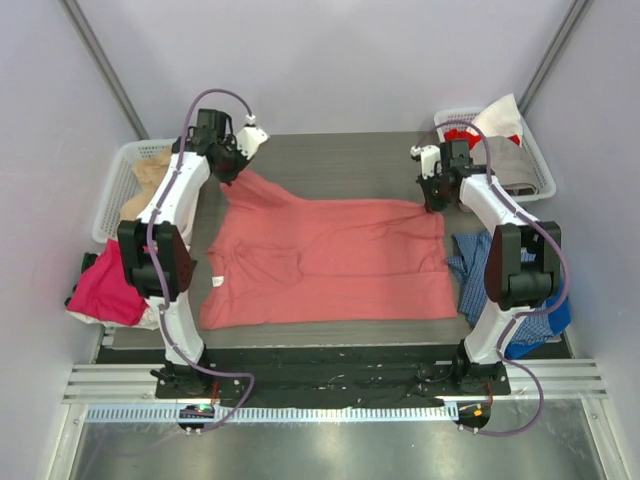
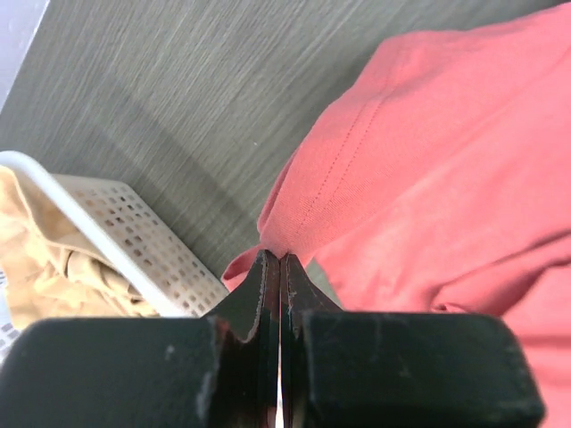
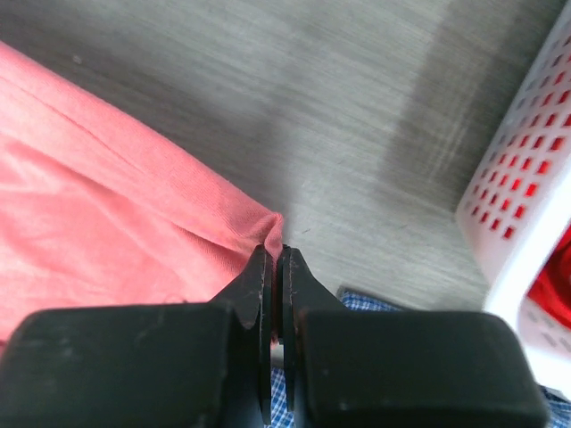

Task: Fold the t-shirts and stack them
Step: Fold the tshirt

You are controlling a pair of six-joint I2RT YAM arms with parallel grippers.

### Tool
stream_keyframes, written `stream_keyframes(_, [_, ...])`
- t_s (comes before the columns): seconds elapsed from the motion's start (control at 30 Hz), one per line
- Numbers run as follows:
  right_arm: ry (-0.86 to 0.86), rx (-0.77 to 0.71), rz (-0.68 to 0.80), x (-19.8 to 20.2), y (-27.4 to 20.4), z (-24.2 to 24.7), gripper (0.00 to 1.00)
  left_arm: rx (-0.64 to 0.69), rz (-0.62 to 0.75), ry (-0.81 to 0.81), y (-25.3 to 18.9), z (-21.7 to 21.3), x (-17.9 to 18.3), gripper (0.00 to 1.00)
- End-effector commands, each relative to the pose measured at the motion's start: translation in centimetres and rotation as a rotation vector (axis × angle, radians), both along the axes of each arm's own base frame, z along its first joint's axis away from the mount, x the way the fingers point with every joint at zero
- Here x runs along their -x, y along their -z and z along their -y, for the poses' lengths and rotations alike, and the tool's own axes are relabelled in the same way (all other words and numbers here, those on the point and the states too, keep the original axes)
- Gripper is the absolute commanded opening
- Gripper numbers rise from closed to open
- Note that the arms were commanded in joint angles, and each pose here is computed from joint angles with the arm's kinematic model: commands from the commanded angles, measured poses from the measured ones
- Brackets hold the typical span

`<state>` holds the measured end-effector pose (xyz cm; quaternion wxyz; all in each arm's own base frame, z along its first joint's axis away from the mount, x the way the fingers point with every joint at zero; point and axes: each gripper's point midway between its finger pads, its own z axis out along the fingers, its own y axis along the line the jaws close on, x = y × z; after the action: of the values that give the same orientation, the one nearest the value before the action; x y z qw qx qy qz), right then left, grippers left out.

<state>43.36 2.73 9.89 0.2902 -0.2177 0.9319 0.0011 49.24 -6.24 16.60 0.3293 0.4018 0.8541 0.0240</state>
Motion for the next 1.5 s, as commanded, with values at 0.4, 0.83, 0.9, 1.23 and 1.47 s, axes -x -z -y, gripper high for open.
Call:
stream_keyframes(0.4, [-0.082,0.008,-0.031,5.5,-0.4,-1.4,0.01,0.007,-0.15,0.082,0.4,1.3,10.3,0.0])
stream_keyframes(0.83, [-0.133,0.106,-0.119,10.5,1.4,0.3,0.01,-0.028,-0.221,0.077,2.5,0.2,14.9,0.0])
stream_keyframes(0.9, [-0.135,0.115,-0.138,11.0,1.9,0.6,0.01,-0.038,-0.233,0.076,2.9,-0.1,15.5,0.0])
stream_keyframes(1.23, [-0.149,0.131,-0.198,13.1,4.0,1.0,0.01,-0.06,-0.251,0.063,4.1,-0.9,17.8,0.0])
stream_keyframes(1.47, [-0.147,0.149,-0.186,13.4,3.4,1.3,0.01,-0.052,-0.221,0.063,2.2,-1.0,18.7,0.0])
